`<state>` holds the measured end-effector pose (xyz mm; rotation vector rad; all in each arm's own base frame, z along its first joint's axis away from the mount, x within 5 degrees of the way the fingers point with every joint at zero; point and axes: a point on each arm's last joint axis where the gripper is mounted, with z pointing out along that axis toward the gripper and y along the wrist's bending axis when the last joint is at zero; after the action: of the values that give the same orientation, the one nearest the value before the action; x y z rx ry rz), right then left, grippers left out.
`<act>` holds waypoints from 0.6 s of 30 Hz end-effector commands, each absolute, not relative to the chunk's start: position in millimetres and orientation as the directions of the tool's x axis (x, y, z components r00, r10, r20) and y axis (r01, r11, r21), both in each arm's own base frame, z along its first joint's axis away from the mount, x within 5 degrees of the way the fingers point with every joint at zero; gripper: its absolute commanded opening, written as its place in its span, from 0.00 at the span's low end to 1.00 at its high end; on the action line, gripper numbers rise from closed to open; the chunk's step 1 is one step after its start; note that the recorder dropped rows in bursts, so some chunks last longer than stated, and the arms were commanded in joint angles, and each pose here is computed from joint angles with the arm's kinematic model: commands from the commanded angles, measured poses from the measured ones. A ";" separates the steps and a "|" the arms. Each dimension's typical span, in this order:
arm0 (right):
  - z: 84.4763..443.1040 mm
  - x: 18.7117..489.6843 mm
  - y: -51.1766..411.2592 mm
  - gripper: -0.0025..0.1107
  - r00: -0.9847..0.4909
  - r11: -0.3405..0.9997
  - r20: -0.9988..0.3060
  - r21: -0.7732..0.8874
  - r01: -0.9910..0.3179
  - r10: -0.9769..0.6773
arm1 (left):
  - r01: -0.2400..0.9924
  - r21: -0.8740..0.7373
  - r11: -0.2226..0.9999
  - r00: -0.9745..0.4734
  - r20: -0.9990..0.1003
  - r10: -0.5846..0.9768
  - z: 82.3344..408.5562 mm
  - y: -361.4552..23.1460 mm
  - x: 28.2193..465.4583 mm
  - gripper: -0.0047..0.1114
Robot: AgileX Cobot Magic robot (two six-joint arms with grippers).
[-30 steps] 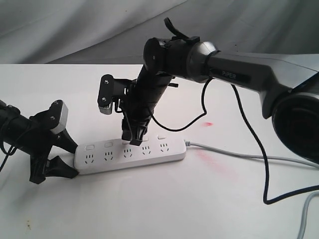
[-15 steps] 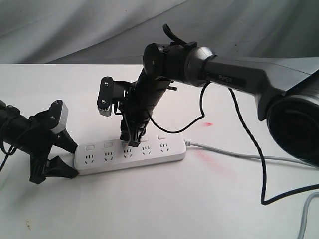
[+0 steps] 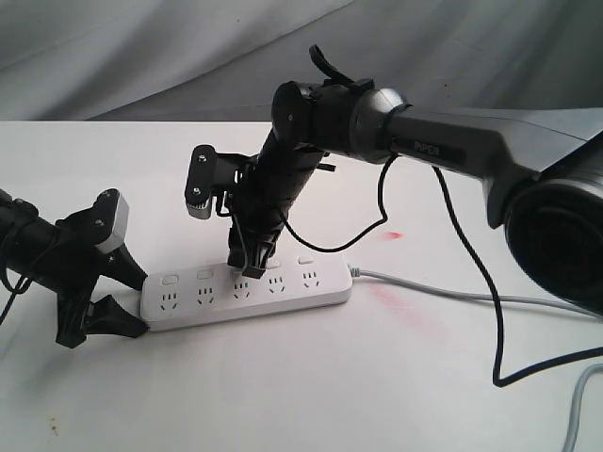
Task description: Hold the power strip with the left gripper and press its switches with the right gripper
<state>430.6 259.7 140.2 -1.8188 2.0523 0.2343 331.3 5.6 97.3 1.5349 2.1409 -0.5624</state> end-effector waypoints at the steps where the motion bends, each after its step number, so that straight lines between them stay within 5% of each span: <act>1: 135.5 428.2 259.0 0.46 -0.084 0.133 -0.377 -0.104 -0.986 -0.922 | 0.952 -0.073 0.297 -0.283 -0.576 0.767 97.1 3.3 331.7 0.61; 18: 114.8 422.3 254.6 0.46 -0.050 0.094 -0.353 -0.108 -0.990 -0.934 | 0.952 -0.073 0.297 -0.283 -0.576 0.767 97.1 3.3 331.7 0.61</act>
<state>425.0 257.1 133.2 -1.8514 2.0281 0.2353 331.3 5.6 97.3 1.5349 2.1409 -0.5624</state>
